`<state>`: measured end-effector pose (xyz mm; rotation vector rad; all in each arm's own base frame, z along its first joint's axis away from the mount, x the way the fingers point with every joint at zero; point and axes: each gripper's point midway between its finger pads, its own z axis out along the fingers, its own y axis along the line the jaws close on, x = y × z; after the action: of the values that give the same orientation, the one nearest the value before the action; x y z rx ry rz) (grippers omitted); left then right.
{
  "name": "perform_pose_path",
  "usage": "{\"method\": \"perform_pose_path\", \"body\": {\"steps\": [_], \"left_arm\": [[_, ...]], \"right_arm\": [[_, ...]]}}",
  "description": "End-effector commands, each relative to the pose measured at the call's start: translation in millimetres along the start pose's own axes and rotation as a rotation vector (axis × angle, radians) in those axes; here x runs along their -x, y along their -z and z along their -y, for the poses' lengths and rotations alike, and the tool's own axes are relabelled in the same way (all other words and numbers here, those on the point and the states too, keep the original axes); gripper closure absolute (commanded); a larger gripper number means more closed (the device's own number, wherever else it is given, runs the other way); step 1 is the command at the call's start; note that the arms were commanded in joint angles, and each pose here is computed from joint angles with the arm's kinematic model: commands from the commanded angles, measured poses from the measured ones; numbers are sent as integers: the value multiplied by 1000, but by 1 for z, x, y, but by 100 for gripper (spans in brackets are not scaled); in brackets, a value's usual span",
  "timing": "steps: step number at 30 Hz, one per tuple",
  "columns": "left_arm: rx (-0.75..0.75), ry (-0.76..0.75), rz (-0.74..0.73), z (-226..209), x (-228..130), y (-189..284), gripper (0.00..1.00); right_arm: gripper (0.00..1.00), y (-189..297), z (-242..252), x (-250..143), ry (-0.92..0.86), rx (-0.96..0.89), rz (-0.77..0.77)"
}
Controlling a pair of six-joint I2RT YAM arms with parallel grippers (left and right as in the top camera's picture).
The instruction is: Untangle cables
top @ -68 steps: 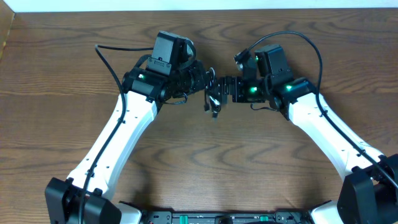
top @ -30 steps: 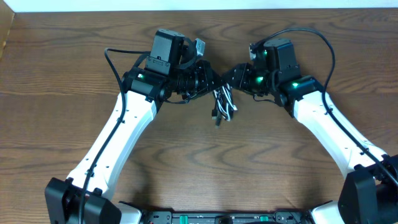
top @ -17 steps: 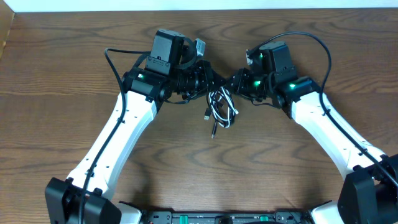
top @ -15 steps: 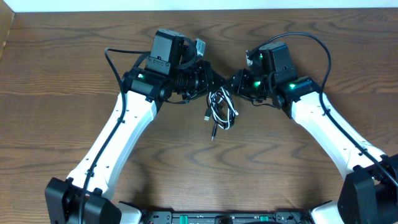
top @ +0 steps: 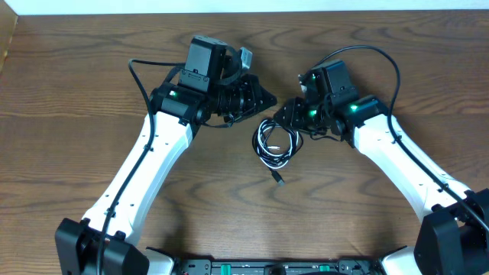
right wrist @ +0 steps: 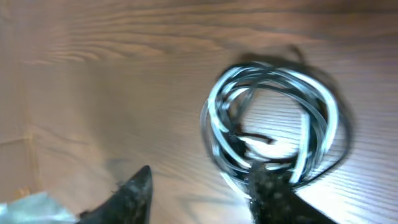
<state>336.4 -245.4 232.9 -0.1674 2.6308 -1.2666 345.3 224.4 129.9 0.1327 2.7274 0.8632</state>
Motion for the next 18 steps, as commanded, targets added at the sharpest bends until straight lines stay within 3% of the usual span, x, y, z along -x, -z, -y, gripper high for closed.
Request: {"method": "perform_pose_path", "body": {"steps": [1,6,9,15,18], "left_arm": [[179,3,110,-27,12,10,93],[504,49,226,-93,23,22,92],[626,64,268,-122,30,27,75],[673,120,281,-146,40,35,45],[693,164,291,-158,44,46,41]], "right_arm": [[47,2,15,12,38,-104,59],[46,-4,33,14,33,-194,75],[46,-22,39,10,31,-206,43],[43,-60,20,7,23,-53,-21],[43,-74,23,9,-51,-47,-21]]}}
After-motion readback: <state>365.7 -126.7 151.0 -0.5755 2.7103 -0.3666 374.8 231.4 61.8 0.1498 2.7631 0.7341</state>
